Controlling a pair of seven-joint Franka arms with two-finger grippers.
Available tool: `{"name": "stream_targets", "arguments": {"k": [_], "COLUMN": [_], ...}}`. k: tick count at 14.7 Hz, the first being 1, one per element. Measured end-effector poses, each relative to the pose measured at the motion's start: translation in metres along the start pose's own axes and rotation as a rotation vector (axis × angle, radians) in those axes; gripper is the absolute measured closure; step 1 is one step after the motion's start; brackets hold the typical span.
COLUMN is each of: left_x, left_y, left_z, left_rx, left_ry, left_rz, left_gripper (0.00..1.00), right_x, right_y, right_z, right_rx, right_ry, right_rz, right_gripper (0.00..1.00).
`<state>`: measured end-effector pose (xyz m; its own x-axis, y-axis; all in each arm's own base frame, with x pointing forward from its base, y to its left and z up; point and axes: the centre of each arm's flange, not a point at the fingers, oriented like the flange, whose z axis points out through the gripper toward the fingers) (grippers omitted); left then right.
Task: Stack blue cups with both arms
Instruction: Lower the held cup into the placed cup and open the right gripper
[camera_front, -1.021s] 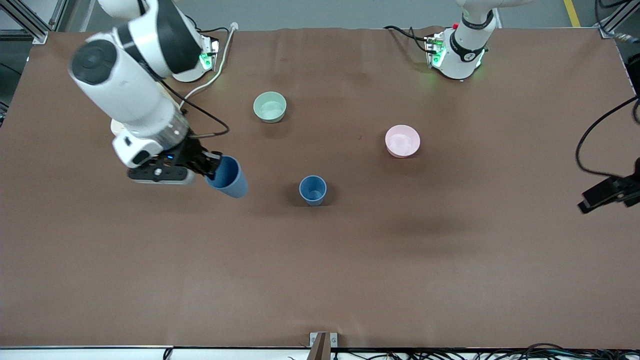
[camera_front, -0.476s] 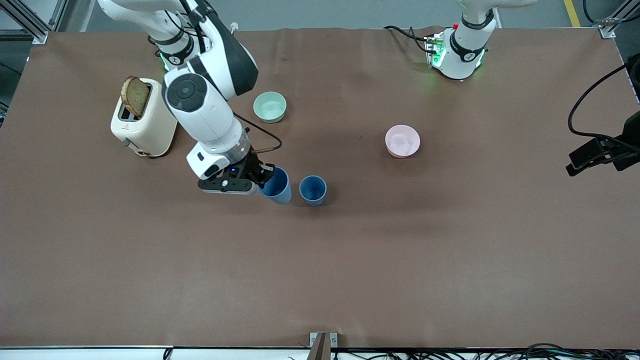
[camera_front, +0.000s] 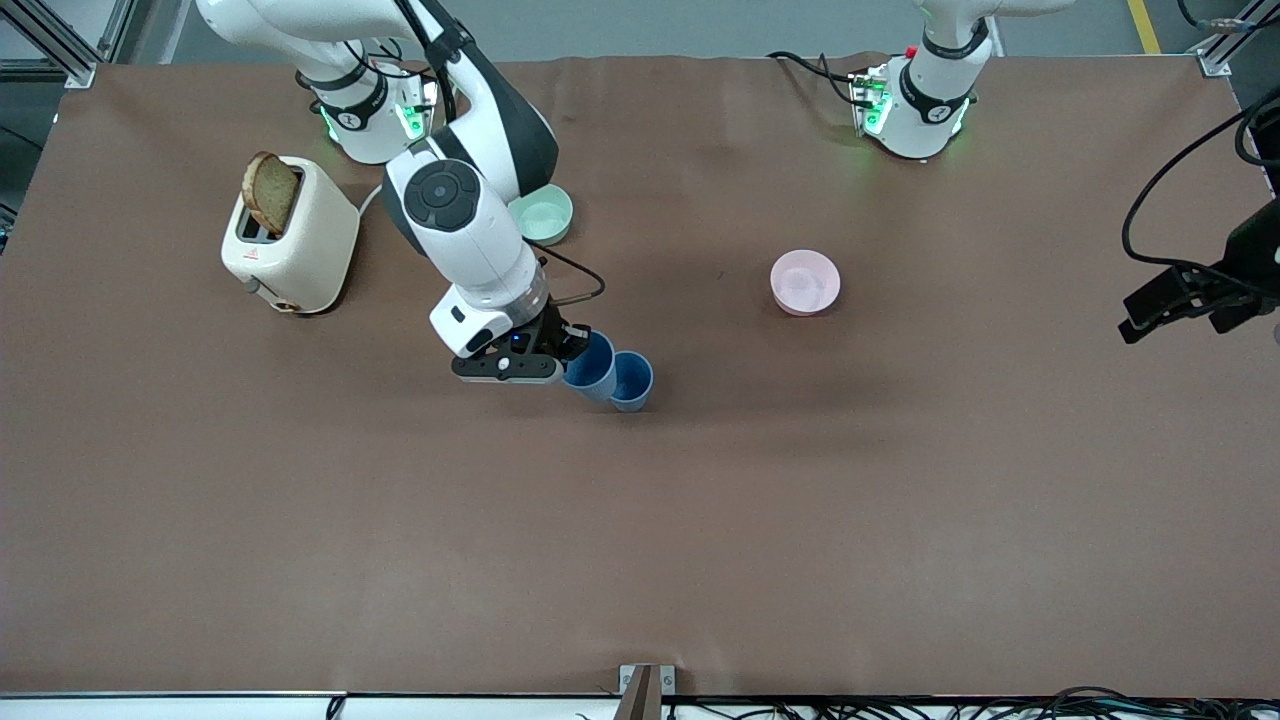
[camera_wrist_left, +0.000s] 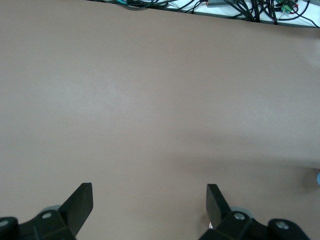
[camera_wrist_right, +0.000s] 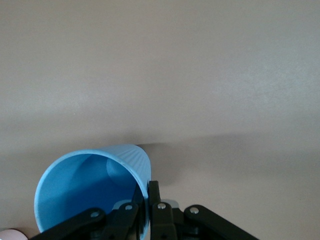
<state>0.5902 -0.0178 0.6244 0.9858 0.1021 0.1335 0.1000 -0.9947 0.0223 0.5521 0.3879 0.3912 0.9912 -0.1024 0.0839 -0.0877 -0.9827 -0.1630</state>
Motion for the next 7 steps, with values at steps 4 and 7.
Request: {"name": "stream_targets", "arguments": {"k": [4, 7], "left_x": [-0.007, -0.006], "left_y": [-0.004, -0.005], "left_z": [-0.002, -0.006], "left_rx": [-0.001, -0.001], "left_ry": [0.009, 0.015], "left_rz": [0.002, 0.000], "left_gripper": [0.00, 0.00], "right_x": [-0.015, -0.023], "right_y": [-0.016, -0.024], "right_z": [0.011, 0.024], "right_rx": [-0.007, -0.008], "right_ry": [-0.016, -0.022], "right_rz": [0.009, 0.003], "right_gripper": [0.95, 0.95]}}
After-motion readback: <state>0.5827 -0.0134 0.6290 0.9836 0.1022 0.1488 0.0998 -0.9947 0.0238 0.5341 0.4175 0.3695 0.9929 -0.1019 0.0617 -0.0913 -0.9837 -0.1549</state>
